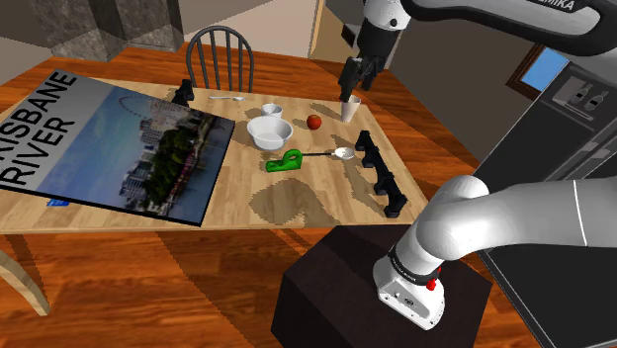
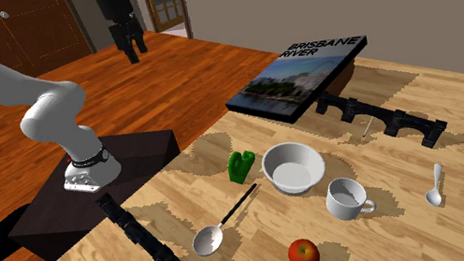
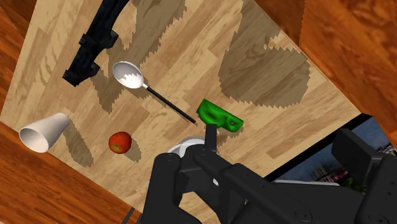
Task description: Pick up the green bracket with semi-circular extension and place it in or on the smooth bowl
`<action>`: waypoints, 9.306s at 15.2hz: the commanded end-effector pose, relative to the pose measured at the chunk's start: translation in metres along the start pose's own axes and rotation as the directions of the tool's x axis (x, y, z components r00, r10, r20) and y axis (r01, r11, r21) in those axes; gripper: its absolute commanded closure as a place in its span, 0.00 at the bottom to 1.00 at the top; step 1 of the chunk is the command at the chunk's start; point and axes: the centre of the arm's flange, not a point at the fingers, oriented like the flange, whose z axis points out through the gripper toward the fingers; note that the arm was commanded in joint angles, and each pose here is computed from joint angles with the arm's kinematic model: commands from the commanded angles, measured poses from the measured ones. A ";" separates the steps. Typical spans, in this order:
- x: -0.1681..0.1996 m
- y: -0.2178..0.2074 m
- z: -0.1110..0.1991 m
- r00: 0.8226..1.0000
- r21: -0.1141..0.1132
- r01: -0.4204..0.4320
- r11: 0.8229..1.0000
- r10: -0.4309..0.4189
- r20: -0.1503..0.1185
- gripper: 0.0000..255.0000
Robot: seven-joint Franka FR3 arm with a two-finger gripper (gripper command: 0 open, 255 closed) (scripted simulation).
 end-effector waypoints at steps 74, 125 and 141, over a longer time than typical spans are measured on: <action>0.204 0.070 0.356 0.485 0.143 0.870 0.472 -0.871 -0.073 1.00; 0.369 0.144 0.376 0.485 0.143 0.870 0.472 -0.871 -0.073 1.00; 0.373 0.151 0.327 0.485 0.143 0.870 0.472 -0.871 -0.073 0.00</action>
